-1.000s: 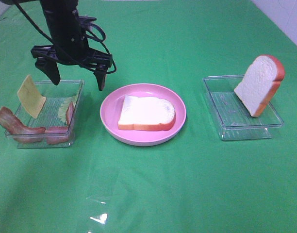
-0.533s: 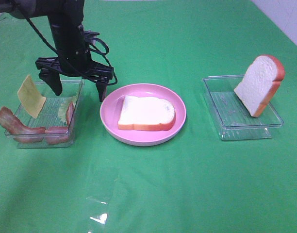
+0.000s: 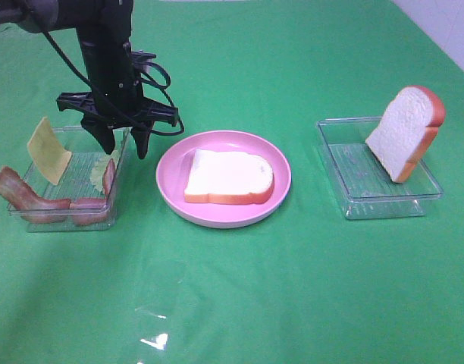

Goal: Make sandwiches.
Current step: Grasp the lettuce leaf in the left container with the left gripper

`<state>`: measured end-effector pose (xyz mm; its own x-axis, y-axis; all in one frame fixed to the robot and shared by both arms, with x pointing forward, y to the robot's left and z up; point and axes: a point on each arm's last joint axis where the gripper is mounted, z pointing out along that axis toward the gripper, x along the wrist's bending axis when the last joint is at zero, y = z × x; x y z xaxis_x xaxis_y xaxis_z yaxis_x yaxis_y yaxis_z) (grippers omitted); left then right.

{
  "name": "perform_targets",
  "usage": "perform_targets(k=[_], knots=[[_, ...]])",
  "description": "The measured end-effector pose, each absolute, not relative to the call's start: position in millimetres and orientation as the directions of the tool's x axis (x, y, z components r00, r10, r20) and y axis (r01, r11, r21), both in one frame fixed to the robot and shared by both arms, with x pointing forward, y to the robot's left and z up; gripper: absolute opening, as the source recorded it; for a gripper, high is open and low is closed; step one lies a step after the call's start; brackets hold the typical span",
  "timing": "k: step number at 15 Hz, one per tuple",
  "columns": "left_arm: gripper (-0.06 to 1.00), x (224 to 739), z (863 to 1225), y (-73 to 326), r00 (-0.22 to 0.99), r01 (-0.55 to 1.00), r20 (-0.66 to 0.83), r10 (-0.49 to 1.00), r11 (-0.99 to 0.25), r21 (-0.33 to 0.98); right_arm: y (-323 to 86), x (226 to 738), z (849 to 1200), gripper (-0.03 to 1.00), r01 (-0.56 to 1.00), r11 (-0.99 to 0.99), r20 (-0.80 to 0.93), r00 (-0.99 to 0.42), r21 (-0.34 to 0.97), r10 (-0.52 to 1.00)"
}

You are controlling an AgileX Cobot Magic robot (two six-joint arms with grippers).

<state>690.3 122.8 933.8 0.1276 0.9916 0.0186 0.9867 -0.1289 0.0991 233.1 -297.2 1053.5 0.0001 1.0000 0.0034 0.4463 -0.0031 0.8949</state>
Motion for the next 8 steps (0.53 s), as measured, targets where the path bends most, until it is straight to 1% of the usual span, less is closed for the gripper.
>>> perform_targets(k=[3, 5, 6, 8], knots=[[0.49, 690.3, 933.8, 122.8, 0.128, 0.987, 0.019, 0.992, -0.129, 0.099, -297.2, 233.1, 1053.5, 0.98, 0.446, -0.003, 0.003, 0.0, 0.895, 1.0], [0.46, 690.3, 933.8, 122.8, 0.125, 0.987, 0.018, 0.992, -0.126, 0.099, -297.2, 233.1, 1053.5, 0.98, 0.446, -0.003, 0.003, 0.0, 0.895, 1.0], [0.4, 690.3, 933.8, 122.8, 0.118, 0.988, 0.018, 0.993, -0.119, 0.099, -297.2, 233.1, 1053.5, 0.98, 0.446, -0.003, 0.003, 0.0, 0.895, 1.0], [0.19, 690.3, 933.8, 122.9, 0.114, 0.988, 0.018, 0.993, -0.115, 0.1, -297.2, 233.1, 1053.5, 0.98, 0.446, -0.003, 0.003, 0.0, 0.895, 1.0]])
